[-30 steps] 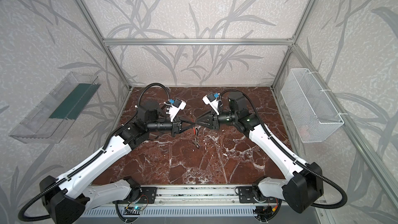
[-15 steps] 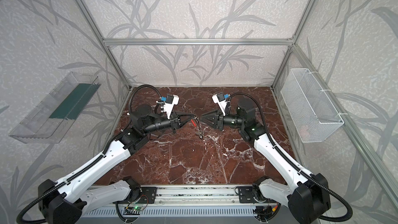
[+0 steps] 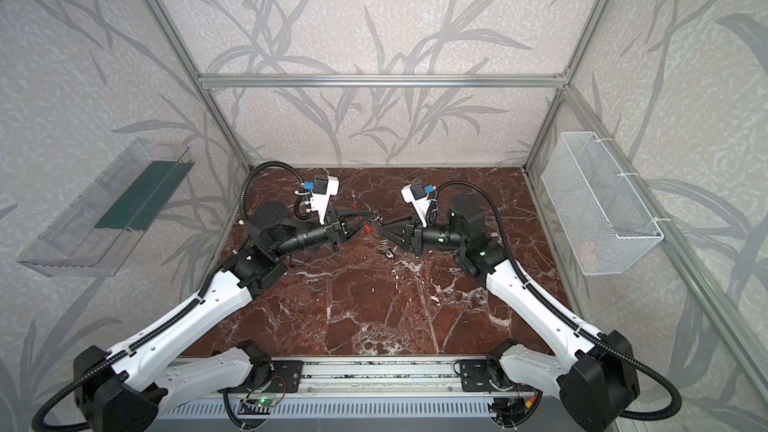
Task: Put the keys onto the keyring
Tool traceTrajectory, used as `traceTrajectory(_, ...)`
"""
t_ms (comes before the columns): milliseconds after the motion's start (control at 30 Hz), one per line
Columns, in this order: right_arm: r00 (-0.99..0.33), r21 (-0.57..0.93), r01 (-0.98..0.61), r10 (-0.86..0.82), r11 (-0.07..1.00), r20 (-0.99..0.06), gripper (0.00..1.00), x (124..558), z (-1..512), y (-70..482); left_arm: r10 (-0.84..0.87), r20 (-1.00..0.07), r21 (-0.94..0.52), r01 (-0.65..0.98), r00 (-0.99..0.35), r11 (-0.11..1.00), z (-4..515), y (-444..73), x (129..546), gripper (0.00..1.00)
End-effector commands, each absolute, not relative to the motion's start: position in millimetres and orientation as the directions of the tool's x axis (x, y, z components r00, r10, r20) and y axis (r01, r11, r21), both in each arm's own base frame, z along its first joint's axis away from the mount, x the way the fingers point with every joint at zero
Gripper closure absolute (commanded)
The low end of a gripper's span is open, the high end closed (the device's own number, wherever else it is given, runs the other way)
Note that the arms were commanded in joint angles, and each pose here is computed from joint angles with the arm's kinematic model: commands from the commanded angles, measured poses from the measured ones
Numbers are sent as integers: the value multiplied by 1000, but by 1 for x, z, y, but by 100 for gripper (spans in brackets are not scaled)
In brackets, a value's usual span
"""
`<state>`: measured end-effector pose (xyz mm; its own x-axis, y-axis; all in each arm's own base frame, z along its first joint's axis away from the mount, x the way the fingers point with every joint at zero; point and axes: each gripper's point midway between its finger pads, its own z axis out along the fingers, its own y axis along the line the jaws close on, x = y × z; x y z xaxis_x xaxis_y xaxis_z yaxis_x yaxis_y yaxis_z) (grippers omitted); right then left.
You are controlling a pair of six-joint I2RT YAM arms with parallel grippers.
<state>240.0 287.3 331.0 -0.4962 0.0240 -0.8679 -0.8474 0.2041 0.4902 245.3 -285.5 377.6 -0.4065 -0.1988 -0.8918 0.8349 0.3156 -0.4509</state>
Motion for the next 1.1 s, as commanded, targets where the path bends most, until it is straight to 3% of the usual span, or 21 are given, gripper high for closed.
traceTrajectory(0,-450,450,-867,54,211,-892,69,240,345,286,-248,-899,-424,855,-360,299,396,-280,240,100)
traceTrajectory(267,-409,427,-875,124,227,-904,63,241,358,274,-249,-901,-422,848,-355,321,393,-278,243,100)
traceTrajectory(667,-400,426,-864,147,268,-905,64,247,356,268,-256,-899,-425,850,-355,312,395,-278,241,100)
traceTrajectory(1067,-371,369,-888,48,275,-928,66,238,346,283,-256,-895,-433,849,-366,304,396,-281,242,100)
